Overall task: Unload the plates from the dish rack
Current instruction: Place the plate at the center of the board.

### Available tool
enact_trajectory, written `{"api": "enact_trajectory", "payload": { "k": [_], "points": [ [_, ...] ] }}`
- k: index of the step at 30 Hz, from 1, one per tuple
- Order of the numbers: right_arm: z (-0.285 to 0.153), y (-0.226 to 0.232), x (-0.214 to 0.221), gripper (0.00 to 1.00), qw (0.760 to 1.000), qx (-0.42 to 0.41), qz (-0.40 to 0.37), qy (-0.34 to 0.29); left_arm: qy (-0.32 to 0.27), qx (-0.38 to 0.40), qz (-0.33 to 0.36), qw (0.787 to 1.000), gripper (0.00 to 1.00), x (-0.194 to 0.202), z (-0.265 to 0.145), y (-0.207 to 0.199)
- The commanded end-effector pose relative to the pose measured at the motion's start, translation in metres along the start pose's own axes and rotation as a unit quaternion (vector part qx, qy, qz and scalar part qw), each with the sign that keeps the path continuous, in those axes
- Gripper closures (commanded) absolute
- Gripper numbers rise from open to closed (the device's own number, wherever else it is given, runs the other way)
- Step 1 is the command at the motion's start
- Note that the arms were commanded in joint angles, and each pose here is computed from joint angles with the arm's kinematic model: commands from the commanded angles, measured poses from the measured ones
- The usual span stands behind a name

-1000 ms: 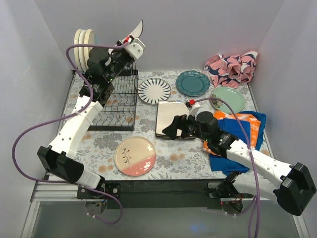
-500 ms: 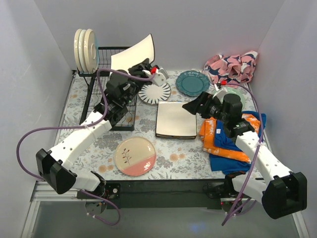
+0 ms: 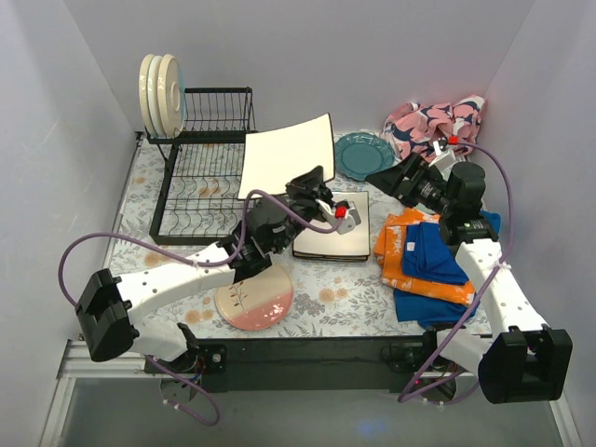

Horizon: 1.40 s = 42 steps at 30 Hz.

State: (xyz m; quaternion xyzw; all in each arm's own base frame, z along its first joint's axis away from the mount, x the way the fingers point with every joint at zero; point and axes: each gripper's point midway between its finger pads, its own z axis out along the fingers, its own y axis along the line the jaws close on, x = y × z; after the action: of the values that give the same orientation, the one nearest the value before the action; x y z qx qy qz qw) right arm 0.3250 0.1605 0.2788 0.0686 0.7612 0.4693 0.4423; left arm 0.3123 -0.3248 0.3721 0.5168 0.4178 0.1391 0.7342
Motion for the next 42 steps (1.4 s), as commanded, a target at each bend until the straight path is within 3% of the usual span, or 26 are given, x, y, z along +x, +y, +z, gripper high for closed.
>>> {"api": "enact_trajectory", "payload": {
  "k": [1, 10, 28, 34, 42],
  "points": [
    [-0.004, 0.023, -0.022, 0.02, 0.999, -0.048, -0.02, -0.013, -0.037, -0.134, -0.012, 0.99, 1.0, -0.037, -0.018, 0.062],
    [-0.003, 0.02, -0.014, 0.02, 0.998, -0.067, -0.008, -0.001, -0.018, -0.081, -0.002, 0.997, 1.0, -0.031, -0.005, -0.039],
    [0.014, -0.009, 0.037, 0.07, 0.991, -0.09, 0.032, 0.091, -0.038, -0.056, 0.042, 0.997, 1.0, -0.049, -0.009, -0.106],
    [0.021, -0.012, 0.05, 0.15, 0.988, -0.096, 0.036, 0.116, -0.044, -0.053, 0.045, 0.997, 1.0, -0.049, -0.01, -0.122],
    [0.025, -0.02, 0.064, 0.33, 0.987, -0.091, 0.039, 0.127, -0.056, -0.036, 0.042, 0.997, 1.0, -0.054, -0.011, -0.142]
  ]
}}
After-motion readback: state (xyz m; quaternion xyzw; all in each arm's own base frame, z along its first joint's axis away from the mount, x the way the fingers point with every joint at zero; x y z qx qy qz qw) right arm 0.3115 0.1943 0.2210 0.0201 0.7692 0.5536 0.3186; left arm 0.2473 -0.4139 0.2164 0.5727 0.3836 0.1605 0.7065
